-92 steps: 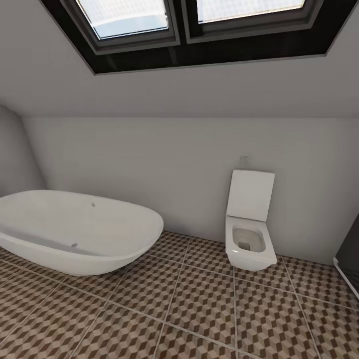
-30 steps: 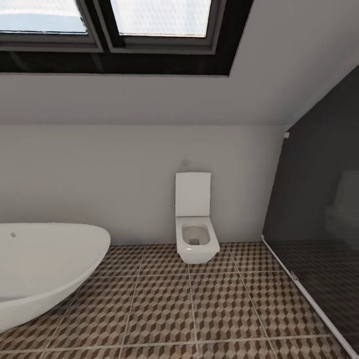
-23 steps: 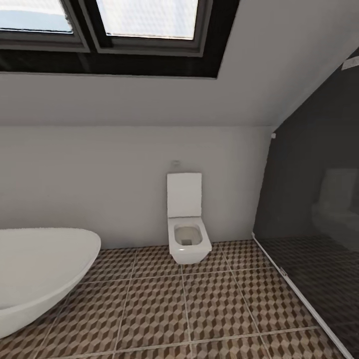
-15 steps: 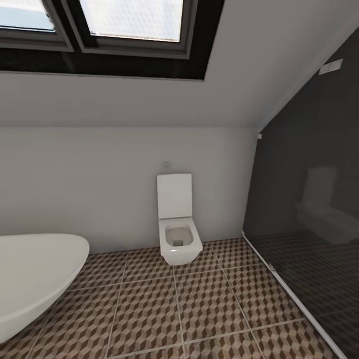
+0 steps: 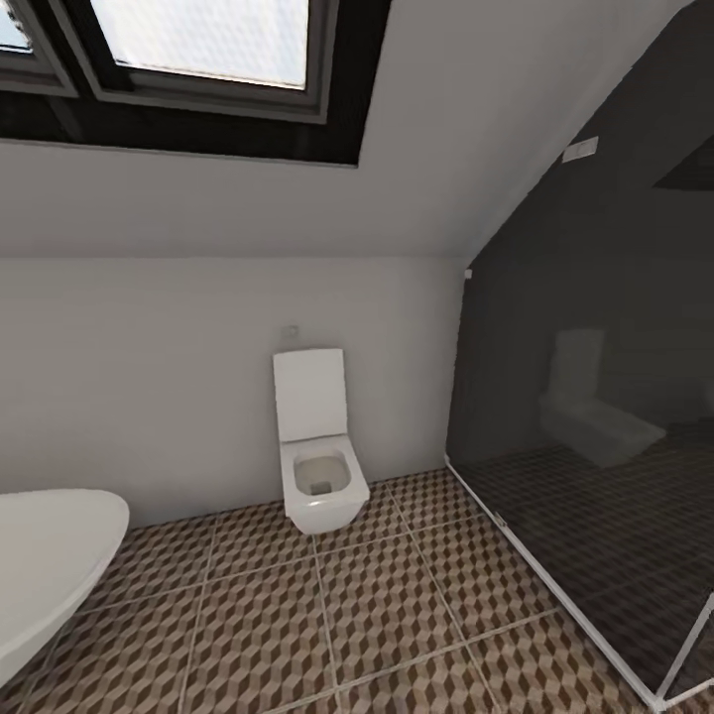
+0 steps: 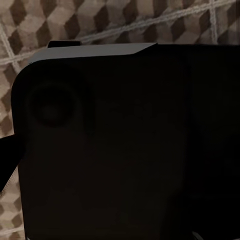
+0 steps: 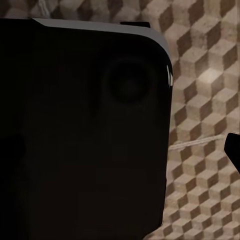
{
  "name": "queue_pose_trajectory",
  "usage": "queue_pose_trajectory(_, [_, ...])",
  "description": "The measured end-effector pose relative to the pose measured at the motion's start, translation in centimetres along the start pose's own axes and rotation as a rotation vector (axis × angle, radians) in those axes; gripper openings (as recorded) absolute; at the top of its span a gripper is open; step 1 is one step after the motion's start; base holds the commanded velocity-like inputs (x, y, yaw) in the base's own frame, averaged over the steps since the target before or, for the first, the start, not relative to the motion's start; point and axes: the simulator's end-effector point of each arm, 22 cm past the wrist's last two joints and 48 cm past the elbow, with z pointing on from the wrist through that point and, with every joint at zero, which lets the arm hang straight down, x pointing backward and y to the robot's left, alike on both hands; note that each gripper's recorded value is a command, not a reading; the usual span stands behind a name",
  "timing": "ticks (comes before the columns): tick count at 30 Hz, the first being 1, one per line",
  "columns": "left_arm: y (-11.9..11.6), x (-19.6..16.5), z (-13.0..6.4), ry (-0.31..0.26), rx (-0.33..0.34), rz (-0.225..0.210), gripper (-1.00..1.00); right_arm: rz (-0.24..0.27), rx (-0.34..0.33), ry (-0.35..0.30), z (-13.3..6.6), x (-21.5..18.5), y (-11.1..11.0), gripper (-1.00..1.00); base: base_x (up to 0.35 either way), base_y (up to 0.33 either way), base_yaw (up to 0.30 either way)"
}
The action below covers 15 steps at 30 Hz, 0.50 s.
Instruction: Take the four mousetraps from the cabinet in the bathroom and place them on the bathroom floor. Make sure all four end up on the same floor surface, and ensure that at least two of them are either under or directly next to the same bathroom sink.
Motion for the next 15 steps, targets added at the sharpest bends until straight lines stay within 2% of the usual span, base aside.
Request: queue_pose_trajectory(15, [-0.12,-0.37,0.0,-0.01,0.002,0.0,1.0,0.0,0.001,-0.01,0.0,-0.37,-0.09,1.0,0.0,0.0,-0.264])
